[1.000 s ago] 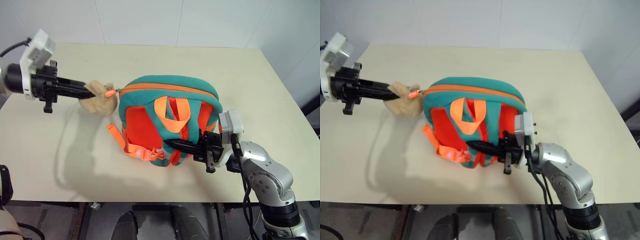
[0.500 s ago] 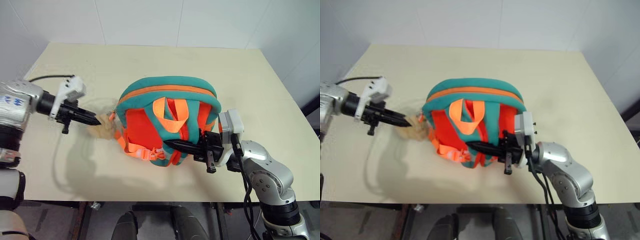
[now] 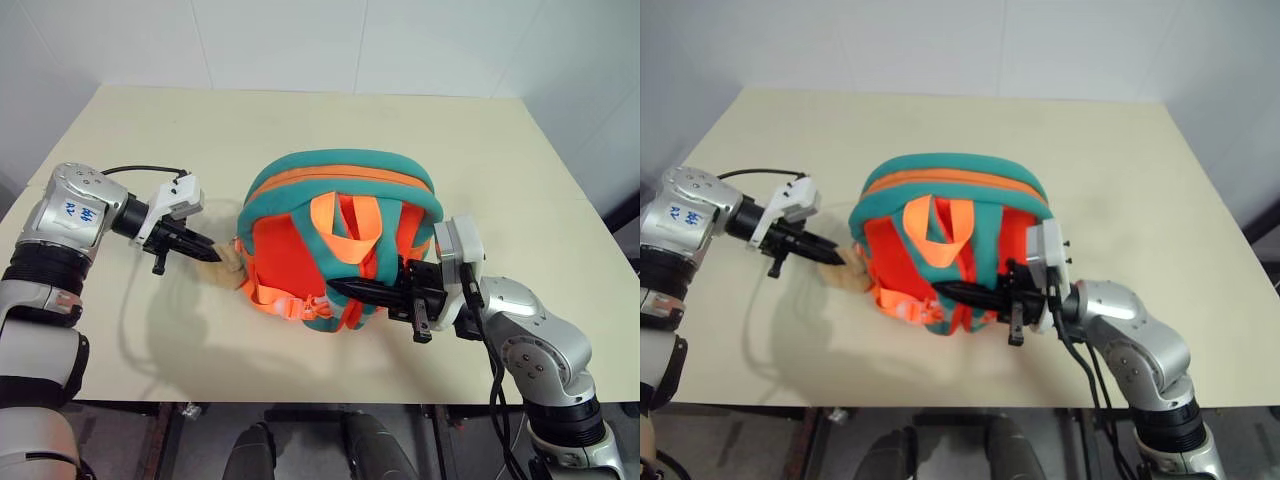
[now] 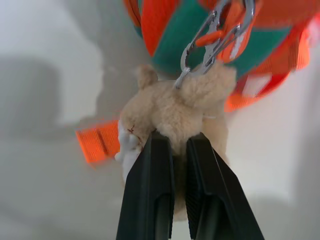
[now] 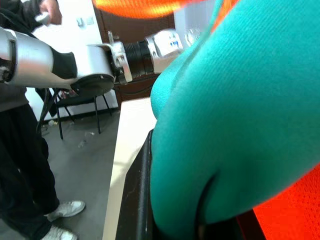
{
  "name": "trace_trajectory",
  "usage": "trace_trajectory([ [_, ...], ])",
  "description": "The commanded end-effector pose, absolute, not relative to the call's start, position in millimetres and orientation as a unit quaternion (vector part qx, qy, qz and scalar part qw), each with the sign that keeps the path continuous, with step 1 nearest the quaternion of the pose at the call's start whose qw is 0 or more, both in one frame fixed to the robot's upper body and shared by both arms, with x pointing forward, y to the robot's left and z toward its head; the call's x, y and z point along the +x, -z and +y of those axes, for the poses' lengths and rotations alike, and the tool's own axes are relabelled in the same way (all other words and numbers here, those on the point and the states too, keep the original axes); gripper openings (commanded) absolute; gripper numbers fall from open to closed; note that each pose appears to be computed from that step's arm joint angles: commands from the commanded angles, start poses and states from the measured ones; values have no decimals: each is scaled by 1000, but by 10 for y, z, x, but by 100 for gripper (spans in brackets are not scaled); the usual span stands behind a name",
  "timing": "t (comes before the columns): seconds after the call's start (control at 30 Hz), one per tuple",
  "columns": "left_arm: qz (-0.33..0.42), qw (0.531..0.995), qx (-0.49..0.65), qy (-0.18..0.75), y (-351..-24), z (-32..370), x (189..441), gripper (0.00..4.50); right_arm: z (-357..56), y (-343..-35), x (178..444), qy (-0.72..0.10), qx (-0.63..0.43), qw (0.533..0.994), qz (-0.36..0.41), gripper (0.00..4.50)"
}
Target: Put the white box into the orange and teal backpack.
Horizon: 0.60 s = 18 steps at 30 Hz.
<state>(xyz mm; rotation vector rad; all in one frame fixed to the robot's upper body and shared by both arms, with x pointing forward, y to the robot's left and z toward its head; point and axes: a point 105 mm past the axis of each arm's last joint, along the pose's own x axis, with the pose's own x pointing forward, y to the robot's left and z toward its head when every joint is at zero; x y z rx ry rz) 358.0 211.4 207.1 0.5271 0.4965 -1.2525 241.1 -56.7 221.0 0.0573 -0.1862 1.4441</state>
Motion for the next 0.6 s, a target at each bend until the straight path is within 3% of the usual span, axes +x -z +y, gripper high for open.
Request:
trace_trajectory([
  [0.03, 151, 757, 208, 600, -2298, 2044, 3515, 75, -594, -2279, 2364, -669, 28, 740, -70, 0],
  [0.43, 93, 796, 168, 574, -2486, 2195, 3339, 445, -746, -2325, 2367, -681, -21, 730, -54, 409],
  [0.47, 89, 799, 164, 571, -2508, 2203, 3337, 450, -768, -2323, 2376, -679, -25, 732, -52, 443],
  [0.6, 79, 819, 151, 548, -2525, 2354, 3329, 450, -912, -2325, 2425, -662, -45, 746, -44, 447],
])
